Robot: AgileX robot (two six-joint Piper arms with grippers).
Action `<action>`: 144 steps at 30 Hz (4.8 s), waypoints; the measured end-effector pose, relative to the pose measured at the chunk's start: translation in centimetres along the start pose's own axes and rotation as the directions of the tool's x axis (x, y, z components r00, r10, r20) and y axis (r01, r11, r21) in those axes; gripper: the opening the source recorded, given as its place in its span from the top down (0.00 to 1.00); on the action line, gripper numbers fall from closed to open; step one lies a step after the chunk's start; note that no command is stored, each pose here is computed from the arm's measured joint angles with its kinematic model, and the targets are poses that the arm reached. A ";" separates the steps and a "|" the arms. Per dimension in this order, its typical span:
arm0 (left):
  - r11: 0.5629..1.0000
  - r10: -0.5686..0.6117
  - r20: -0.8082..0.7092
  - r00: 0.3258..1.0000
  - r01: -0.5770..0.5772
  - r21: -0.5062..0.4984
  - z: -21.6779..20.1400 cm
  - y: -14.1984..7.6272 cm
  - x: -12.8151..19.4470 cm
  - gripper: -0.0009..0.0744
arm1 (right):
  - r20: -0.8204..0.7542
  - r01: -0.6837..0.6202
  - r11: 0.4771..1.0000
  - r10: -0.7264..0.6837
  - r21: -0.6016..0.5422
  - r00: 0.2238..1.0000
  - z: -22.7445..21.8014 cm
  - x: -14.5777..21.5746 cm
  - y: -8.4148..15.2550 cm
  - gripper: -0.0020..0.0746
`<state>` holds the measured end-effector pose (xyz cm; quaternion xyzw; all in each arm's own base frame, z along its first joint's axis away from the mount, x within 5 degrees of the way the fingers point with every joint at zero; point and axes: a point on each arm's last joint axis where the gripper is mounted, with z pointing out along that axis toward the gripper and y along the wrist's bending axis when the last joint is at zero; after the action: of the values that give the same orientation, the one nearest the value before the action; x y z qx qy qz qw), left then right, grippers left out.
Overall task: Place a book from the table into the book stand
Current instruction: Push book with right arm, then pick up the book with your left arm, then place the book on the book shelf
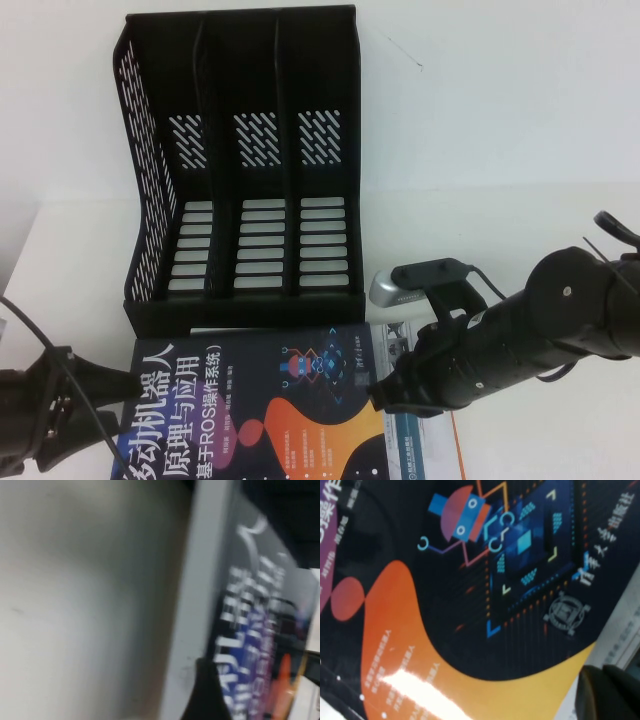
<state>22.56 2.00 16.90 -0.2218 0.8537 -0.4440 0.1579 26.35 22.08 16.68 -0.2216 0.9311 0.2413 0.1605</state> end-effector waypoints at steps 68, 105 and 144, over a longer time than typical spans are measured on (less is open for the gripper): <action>0.868 0.475 0.252 0.843 -0.496 0.021 -12.6 -17.7 4.3 0.84 | 0.210 0.115 0.992 -0.123 0.049 0.970 -13.7 0.2 3.9 0.97; 0.755 0.652 0.141 0.745 -0.620 -0.212 -8.5 -28.8 -6.1 0.84 | 0.242 0.129 0.990 -0.139 0.056 0.960 -24.6 7.5 5.8 0.97; 0.726 0.674 0.133 0.726 -0.619 -0.301 3.7 -27.3 -10.2 0.47 | 0.180 0.134 0.959 -0.182 0.248 0.967 -24.3 8.7 3.7 0.97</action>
<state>39.50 -9.04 38.20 0.0242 0.8986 -0.2264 0.3750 12.52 9.43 34.75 -0.2497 0.9112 0.1375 0.2973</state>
